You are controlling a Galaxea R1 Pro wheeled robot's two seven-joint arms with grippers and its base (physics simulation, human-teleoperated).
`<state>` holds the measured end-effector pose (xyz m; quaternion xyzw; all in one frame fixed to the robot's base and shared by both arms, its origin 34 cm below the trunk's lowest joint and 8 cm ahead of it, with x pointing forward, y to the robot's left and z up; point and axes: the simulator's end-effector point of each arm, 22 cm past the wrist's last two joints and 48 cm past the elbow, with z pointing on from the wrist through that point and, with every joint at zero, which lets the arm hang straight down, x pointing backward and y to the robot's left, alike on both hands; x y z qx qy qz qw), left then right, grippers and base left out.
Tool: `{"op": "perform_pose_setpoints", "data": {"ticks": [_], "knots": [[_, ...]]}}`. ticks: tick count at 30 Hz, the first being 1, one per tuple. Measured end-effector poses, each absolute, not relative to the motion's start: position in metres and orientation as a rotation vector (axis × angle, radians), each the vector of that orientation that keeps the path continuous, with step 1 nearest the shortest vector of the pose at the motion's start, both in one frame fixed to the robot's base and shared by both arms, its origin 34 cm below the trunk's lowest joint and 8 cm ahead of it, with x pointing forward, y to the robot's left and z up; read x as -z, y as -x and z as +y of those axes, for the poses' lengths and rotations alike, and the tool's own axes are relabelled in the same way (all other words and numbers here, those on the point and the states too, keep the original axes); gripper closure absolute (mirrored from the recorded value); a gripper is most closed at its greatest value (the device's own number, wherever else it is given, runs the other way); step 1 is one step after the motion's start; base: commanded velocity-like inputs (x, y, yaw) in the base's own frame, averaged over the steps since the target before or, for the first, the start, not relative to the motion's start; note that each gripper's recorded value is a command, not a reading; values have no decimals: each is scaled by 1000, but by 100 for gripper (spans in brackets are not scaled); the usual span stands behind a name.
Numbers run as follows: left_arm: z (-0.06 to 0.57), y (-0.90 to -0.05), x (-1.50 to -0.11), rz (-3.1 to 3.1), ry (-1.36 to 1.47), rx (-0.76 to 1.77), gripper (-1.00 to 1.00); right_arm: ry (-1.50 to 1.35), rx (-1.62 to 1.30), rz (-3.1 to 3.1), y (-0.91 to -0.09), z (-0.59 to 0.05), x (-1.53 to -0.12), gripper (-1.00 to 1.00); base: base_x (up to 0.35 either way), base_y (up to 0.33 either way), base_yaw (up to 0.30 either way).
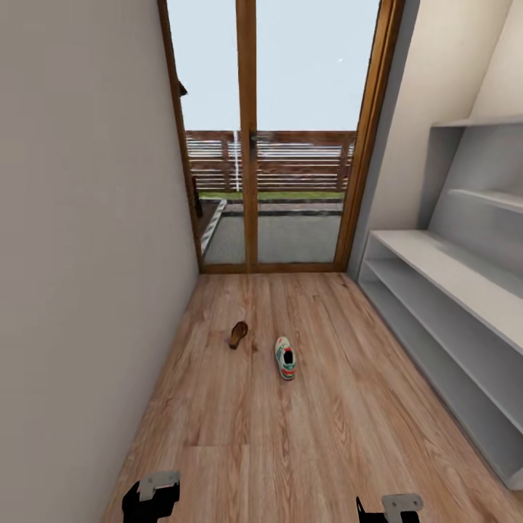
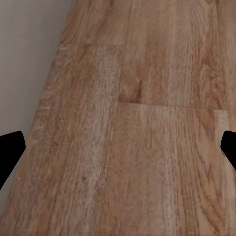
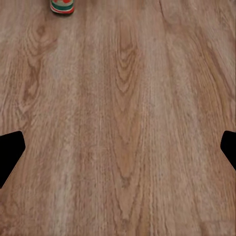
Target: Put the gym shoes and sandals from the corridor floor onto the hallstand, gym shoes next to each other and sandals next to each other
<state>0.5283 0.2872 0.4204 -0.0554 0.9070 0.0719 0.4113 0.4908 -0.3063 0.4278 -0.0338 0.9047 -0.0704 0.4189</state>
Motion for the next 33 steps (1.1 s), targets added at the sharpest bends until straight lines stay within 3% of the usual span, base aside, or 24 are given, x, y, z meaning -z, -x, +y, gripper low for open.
{"op": "perform_pose_setpoints", "data": {"ticks": [33], "knots": [[286,-527,-419,2286,136,-179,-100,81,169,2272,-490,-303,-427,-100,339,0,0]]}}
